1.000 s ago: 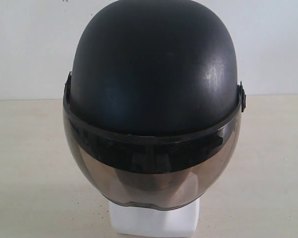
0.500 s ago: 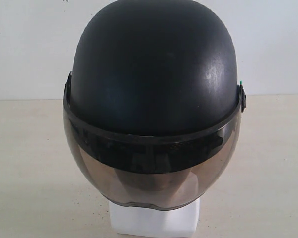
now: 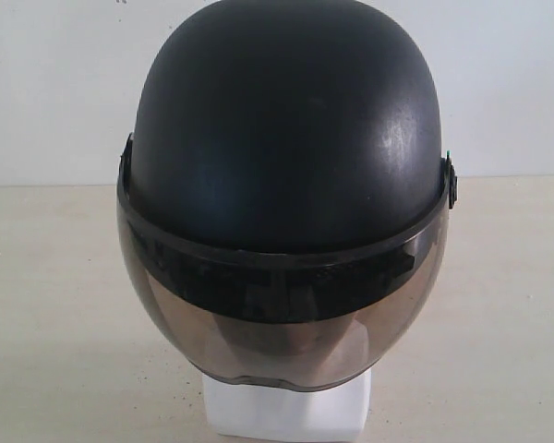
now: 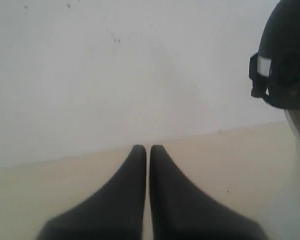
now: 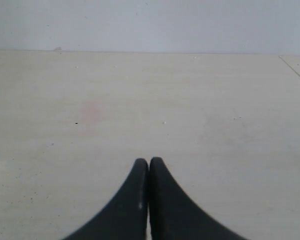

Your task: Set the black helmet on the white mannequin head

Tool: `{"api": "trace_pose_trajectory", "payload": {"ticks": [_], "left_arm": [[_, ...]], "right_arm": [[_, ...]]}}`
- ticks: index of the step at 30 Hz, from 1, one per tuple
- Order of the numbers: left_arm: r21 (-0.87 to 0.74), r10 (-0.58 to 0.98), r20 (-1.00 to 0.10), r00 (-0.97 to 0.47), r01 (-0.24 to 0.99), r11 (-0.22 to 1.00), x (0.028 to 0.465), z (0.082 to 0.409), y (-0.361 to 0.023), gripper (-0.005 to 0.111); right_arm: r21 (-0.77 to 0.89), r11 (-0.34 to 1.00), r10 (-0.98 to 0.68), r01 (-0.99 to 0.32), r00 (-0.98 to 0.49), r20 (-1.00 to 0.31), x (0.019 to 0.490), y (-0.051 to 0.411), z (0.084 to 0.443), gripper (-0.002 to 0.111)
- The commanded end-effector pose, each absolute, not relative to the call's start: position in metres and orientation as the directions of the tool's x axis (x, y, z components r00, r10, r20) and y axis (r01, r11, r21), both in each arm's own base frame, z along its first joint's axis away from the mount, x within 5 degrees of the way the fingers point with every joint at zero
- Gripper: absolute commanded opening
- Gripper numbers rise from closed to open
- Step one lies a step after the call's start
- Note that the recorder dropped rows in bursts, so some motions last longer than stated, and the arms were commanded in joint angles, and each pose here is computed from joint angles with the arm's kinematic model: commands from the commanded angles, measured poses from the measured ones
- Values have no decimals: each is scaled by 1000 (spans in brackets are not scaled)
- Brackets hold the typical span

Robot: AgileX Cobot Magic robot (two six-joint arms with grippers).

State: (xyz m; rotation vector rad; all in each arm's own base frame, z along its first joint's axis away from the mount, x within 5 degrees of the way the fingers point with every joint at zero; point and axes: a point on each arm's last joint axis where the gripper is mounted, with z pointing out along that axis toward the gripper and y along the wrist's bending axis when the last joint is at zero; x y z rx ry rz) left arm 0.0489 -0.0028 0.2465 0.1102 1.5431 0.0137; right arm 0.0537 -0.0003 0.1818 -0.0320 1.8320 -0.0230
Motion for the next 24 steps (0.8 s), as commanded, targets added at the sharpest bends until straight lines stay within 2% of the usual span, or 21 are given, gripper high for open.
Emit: {"api": "trace_pose_trajectory", "payload": {"ticks": [1, 5, 6, 13, 19, 24], "left_arm": [[-3, -1, -999, -37, 64, 998, 54, 219, -3, 4], [-3, -1, -999, -34, 66, 998, 57, 203, -4, 4], [-3, 2, -996, -84, 65, 998, 57, 198, -4, 4], [-3, 4, -994, -112, 64, 998, 57, 196, -4, 4], [-7, 3, -972, -233, 42, 999, 55, 185, -2, 4], [-8, -7, -974, -225, 5, 1000, 54, 185, 0, 4]], "right_arm": [[-31, 1000, -31, -7, -252, -967, 54, 0, 182, 0], [-31, 1000, -31, -7, -252, -967, 54, 0, 182, 0], [-31, 1000, -31, -7, -252, -967, 54, 0, 182, 0], [-31, 1000, -31, -7, -252, -967, 54, 0, 182, 0], [-31, 1000, -31, -7, -252, -967, 54, 0, 182, 0], [-31, 1000, -31, -7, -252, -967, 54, 0, 182, 0]]}}
